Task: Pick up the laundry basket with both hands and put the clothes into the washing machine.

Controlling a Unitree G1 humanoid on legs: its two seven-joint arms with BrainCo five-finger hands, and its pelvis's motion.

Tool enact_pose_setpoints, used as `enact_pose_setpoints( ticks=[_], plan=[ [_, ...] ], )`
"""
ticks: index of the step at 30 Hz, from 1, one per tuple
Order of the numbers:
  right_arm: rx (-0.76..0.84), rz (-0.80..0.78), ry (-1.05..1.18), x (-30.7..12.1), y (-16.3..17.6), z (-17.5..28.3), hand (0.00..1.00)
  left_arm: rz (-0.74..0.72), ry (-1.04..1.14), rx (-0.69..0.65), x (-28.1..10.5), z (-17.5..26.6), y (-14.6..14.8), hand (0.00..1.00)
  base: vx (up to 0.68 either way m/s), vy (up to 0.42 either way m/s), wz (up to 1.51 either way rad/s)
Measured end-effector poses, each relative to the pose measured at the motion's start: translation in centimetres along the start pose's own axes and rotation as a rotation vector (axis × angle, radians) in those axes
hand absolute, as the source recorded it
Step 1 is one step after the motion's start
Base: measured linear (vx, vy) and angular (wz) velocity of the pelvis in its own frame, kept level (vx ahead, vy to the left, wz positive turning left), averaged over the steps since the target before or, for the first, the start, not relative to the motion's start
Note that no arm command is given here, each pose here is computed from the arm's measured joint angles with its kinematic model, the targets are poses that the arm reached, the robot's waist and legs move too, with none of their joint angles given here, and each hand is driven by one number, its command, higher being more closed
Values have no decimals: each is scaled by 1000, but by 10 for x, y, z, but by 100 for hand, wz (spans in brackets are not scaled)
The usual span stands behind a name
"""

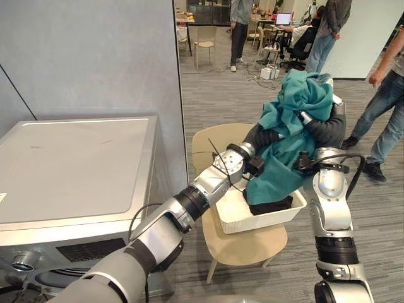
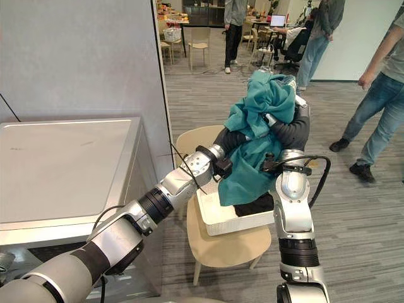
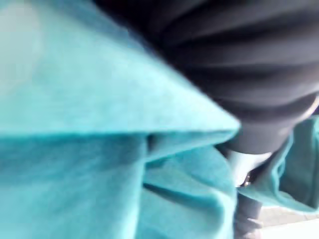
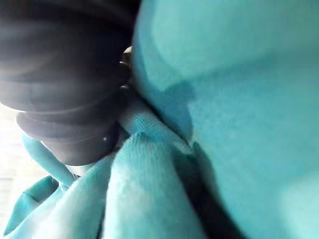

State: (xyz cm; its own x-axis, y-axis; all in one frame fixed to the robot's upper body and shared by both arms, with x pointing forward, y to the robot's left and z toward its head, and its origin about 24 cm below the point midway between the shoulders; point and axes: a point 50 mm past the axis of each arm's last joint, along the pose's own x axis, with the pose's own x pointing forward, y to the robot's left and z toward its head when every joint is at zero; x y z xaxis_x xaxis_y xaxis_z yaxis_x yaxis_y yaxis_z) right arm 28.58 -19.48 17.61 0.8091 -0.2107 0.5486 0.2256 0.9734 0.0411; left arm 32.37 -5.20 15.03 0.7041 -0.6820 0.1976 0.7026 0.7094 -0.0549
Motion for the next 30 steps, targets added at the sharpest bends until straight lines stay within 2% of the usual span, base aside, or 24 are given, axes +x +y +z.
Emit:
enact_pose_setpoints(
  ticks=[7,14,19,26,30],
  plan=[
    [58,-5,10,0,1,0,0,63,-46,3,2,8,4,100,0,0,0],
    [93,-16,1,-1,3,0,0,231,-167,-54,-2,35,35,100,0,0,0],
    [88,-34,-5,-1,-3,1,0,327,-317,-25,-16,71,64,100,0,-3,4],
    [-8,-182,36,-14,-56,-7,0,496,-613,100,-64,142,119,100,25,-8,31],
    [-70,-260,67,-18,-82,-12,0,645,-795,232,-113,190,150,100,-53,15,55]
  ],
)
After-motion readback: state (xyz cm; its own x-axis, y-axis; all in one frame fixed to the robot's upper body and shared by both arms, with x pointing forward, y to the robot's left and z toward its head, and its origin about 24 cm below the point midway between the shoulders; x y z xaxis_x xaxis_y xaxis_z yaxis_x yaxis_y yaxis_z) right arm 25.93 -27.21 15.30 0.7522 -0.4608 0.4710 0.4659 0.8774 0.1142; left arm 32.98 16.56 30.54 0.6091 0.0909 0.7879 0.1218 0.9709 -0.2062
